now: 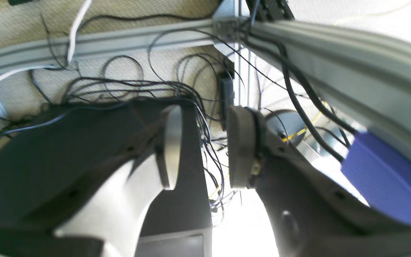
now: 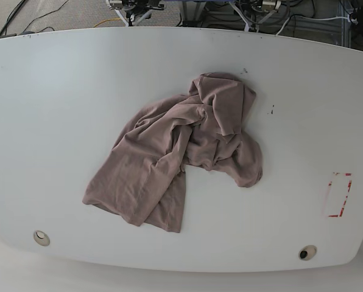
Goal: Layout the t-shirt on the table in an organized manner, then fold the t-shirt properly
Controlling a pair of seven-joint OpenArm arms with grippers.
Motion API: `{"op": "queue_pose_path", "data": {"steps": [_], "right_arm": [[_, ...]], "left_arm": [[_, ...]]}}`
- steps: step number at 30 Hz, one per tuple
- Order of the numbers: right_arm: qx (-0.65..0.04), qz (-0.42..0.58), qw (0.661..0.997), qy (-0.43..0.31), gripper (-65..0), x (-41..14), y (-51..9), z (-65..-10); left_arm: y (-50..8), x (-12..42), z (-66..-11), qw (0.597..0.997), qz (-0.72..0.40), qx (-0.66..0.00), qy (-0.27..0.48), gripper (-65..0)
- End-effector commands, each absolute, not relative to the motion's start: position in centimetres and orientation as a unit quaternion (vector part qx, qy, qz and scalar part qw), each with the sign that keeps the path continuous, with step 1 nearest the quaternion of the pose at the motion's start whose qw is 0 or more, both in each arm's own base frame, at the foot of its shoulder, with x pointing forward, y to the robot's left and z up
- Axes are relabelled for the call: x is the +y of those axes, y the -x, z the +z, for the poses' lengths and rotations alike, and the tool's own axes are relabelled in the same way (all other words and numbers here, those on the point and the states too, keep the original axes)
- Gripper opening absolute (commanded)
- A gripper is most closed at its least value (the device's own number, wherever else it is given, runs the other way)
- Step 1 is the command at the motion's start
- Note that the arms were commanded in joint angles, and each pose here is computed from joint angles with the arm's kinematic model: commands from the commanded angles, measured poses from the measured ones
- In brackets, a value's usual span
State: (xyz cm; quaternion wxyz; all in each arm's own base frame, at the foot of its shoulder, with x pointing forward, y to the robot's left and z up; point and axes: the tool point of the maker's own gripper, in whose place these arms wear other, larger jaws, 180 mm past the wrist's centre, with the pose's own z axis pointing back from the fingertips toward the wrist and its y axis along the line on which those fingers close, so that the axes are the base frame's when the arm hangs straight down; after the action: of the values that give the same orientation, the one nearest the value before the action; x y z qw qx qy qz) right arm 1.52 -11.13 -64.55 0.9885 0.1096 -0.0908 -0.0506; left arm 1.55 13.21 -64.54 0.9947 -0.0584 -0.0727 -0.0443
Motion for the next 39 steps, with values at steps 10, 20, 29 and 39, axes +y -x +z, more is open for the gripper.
{"op": "queue_pose_path", "data": {"steps": [10,20,29,39], "right_arm": [[-0.109,-0.038,0.989,-0.094,-62.7,-13.3,1.5,-62.7],[-0.131,-0.023,0.987,-0.086,-63.0,-14.3,2.6,-60.8],[-0.13,-0.022,0.988,-0.084,-63.0,-14.4,4.0,-60.0],[-0.138,-0.017,0.987,-0.083,-63.4,-14.4,4.6,-58.9]], "left_arm": [[0.0,14.9,-62.8,0.993,-0.056,-0.1,0.037,-53.0],[-0.2,16.0,-60.0,0.984,-0.076,-0.162,0.024,-54.3],[0.9,16.1,-59.3,0.983,-0.082,-0.163,0.022,-53.7],[2.0,16.2,-58.9,0.984,-0.084,-0.154,0.019,-52.5]]}}
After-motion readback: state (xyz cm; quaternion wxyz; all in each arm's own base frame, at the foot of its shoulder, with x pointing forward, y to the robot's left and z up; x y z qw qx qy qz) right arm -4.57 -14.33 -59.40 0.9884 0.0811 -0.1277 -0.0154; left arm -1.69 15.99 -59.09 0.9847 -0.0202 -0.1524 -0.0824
